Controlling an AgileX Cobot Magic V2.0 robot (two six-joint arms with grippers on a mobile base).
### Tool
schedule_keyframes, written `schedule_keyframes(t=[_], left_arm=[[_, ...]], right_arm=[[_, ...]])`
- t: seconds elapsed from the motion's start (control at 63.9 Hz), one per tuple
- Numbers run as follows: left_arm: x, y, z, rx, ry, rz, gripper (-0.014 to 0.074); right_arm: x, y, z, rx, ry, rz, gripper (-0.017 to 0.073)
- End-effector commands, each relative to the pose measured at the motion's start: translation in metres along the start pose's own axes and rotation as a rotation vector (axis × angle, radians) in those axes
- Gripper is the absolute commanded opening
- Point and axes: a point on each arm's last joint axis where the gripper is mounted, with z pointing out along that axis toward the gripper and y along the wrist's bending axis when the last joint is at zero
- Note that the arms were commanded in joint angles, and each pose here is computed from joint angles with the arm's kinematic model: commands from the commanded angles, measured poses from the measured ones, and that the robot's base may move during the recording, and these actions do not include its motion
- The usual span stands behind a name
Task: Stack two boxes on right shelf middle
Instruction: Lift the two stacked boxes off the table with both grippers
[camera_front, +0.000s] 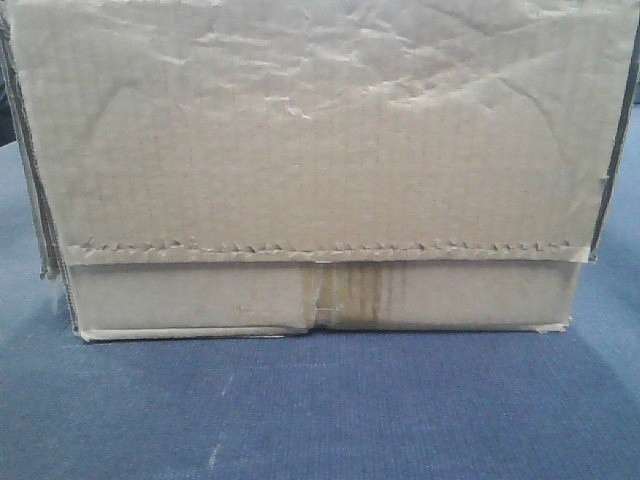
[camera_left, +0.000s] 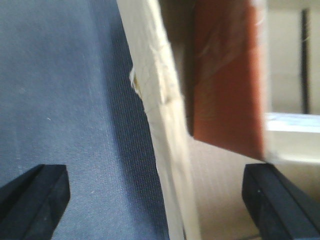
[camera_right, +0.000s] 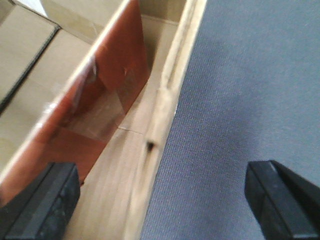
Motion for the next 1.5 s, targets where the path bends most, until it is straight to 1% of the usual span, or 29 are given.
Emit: schedule_keyframes(t=[0.0,0.047,0.094,0.157,0.172,0.188,0.204,0.266,0.298,0.313,0.36,0.376,0.642,0.752,0.846,0.924,1.049,1.253,1.378,1.488], left_arm=[[-0.001,-0.002,0.003,0.004,-0.001,0.005,0.0599],[-0.001,-0.003,0.005,0.004,0.004,0.005,0.0592],[-0.001,-0.003,0.005,0.004,0.004,0.005,0.0568],[-0.001,-0.002,0.005,0.002,0.004,0.006,0.0484],[-0.001,-0.002,0.005,0.002,0.004,0.006,0.0456],[-0.001,-0.002,0.005,0.002,0.004,0.006,0.0426],[-0.001,-0.002,0.005,0.002,0.004,0.006,0.0374],[-0.001,-0.002,0.005,0.002,0.004,0.006,0.0213],[-0.001,-0.002,0.005,0.002,0.004,0.006,0.0121],[-0.001,-0.002,0.005,0.002,0.004,0.006,0.0072],[-0.001,-0.002,0.005,0.002,0.004,0.006,-0.0082],[-0.001,-0.002,0.005,0.002,0.004,0.006,-0.0111],[-0.001,-0.002,0.004,0.002,0.001,-0.004,-0.0111],[0.000,-0.002,-0.006,0.006,-0.023,-0.006,-0.0111],[0.002,-0.001,-0.020,0.011,-0.056,-0.007,-0.0111],[0.004,0.000,-0.036,0.016,-0.093,-0.009,-0.0111],[0.003,0.002,-0.071,0.032,-0.196,-0.014,-0.0111],[0.001,0.005,-0.144,0.066,-0.422,-0.025,-0.0111],[0.004,0.006,-0.186,0.104,-0.551,-0.032,-0.0111],[0.008,0.005,-0.212,0.147,-0.628,-0.036,-0.0111]], right_arm=[[-0.004,-0.001,0.004,0.005,-0.013,-0.007,0.0532],[-0.004,-0.001,0.006,0.005,-0.011,-0.006,0.0477],[-0.004,-0.001,0.007,0.005,-0.016,-0.006,0.0398],[-0.005,-0.001,0.007,0.006,-0.026,-0.006,0.0239],[-0.006,-0.001,0.007,0.007,-0.029,-0.006,0.0199],[-0.006,-0.001,0.007,0.007,-0.029,-0.006,0.0137],[-0.006,-0.001,0.007,0.007,-0.029,-0.006,0.0095],[-0.006,-0.001,0.007,0.007,-0.029,-0.006,-0.0073],[-0.006,-0.001,0.007,0.007,-0.029,-0.006,-0.0153],[-0.005,-0.001,0.007,0.006,-0.027,-0.006,-0.0167],[-0.005,-0.001,0.007,0.006,-0.025,-0.004,-0.0153],[-0.005,-0.001,0.007,0.006,-0.025,-0.004,-0.0151],[-0.005,-0.001,0.005,0.006,-0.025,0.000,-0.0151],[-0.005,0.000,-0.003,0.006,-0.043,0.002,-0.0151],[-0.005,0.002,-0.017,0.007,-0.085,-0.002,-0.0151],[-0.007,0.003,-0.033,0.008,-0.139,-0.007,-0.0151],[-0.014,0.007,-0.066,0.009,-0.244,-0.019,-0.0151],[-0.026,0.015,-0.131,0.009,-0.425,-0.043,-0.0151],[-0.030,0.019,-0.166,0.010,-0.531,-0.056,-0.0151],[-0.030,0.023,-0.193,0.011,-0.610,-0.065,-0.0151]])
